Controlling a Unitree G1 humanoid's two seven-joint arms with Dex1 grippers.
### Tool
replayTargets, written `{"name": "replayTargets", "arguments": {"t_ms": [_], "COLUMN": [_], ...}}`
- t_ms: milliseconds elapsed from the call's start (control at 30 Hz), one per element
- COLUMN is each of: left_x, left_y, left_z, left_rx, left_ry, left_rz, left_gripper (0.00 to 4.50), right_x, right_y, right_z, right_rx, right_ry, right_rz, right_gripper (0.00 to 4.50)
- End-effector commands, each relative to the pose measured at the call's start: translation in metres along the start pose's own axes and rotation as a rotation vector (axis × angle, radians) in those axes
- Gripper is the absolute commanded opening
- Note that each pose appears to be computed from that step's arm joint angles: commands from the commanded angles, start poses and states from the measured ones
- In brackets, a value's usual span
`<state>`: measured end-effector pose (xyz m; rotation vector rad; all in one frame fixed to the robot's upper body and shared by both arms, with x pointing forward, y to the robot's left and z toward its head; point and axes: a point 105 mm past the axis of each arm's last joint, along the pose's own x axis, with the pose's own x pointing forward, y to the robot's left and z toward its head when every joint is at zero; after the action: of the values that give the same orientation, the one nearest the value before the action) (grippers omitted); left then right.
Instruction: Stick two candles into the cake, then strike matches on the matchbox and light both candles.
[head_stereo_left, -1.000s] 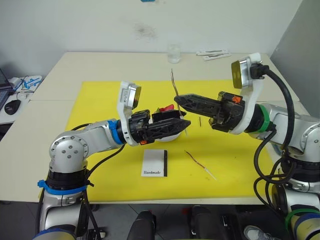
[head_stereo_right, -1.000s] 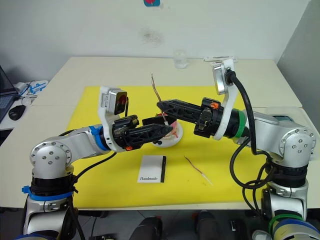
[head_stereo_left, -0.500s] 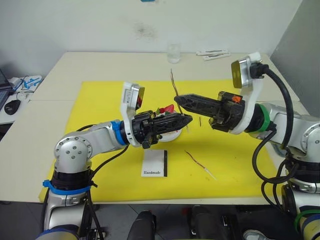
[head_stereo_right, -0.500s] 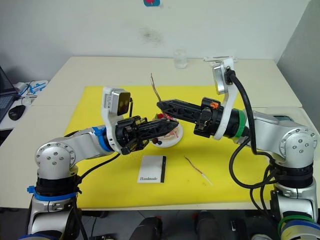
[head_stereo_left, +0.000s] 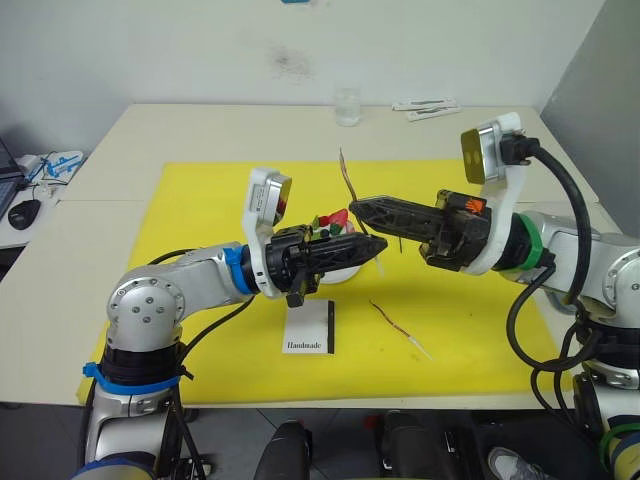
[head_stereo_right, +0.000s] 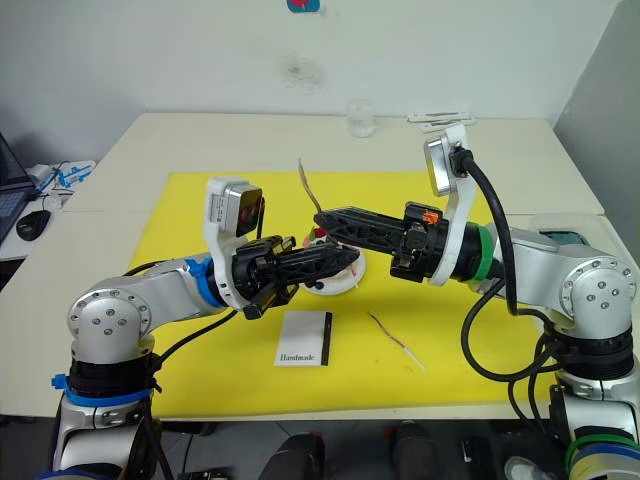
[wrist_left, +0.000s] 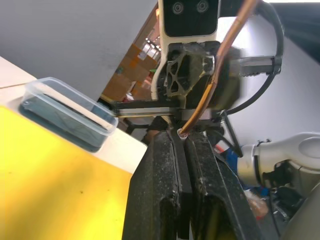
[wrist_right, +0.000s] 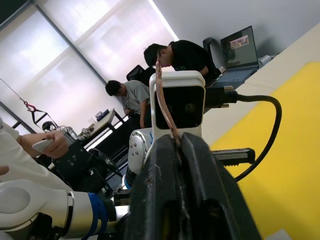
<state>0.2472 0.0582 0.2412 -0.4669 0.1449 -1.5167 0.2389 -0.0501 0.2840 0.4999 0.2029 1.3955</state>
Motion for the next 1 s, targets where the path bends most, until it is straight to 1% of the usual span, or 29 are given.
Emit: {"name": "replayTargets", "arguments": {"t_ms": [33, 200, 233, 300, 467, 600, 700, 767, 833, 1000], "left_x": [0.000, -0.001, -0.001, -0.003, -0.011, -0.028, -0.042, -0.054, -0.065, -0.082], "left_y": [-0.006, -0.007, -0.007, -0.007, -0.007, -0.004, 0.003, 0.012, 0.022, 0.050], "left_z": [0.001, -0.002, -0.002, -0.003, 0.004, 0.019, 0.026, 0.035, 0.044, 0.045], "left_rx": [0.069, 0.088, 0.094, 0.120, 0.167, 0.244, 0.317, 0.358, 0.383, 0.382], "left_ry": [0.019, 0.035, 0.040, 0.066, 0.081, 0.086, 0.121, 0.107, 0.073, 0.065], "left_rz": [-0.017, -0.020, -0.017, -0.006, 0.034, 0.133, 0.224, 0.303, 0.379, 0.466], "left_gripper": [0.00, 0.00, 0.00, 0.00, 0.00, 0.00, 0.00, 0.00, 0.00, 0.00], "right_x": [0.000, -0.001, -0.002, -0.005, -0.017, -0.035, -0.048, -0.054, -0.056, -0.054], "right_y": [0.010, 0.007, 0.004, -0.001, -0.009, -0.015, -0.023, -0.026, -0.026, -0.028], "right_z": [0.011, 0.015, 0.017, 0.020, 0.021, 0.011, -0.002, -0.014, -0.023, -0.036], "right_rx": [-0.018, -0.037, -0.046, -0.065, -0.140, -0.331, -0.515, -0.634, -0.696, -0.728], "right_ry": [-0.038, -0.057, -0.064, -0.073, -0.052, 0.070, 0.184, 0.259, 0.301, 0.337], "right_rz": [0.039, 0.016, 0.000, -0.034, -0.118, -0.227, -0.299, -0.302, -0.277, -0.223], "right_gripper": [1.67, 3.49, 3.79, 3.79, 3.79, 3.79, 3.79, 3.79, 3.79, 3.79]}}
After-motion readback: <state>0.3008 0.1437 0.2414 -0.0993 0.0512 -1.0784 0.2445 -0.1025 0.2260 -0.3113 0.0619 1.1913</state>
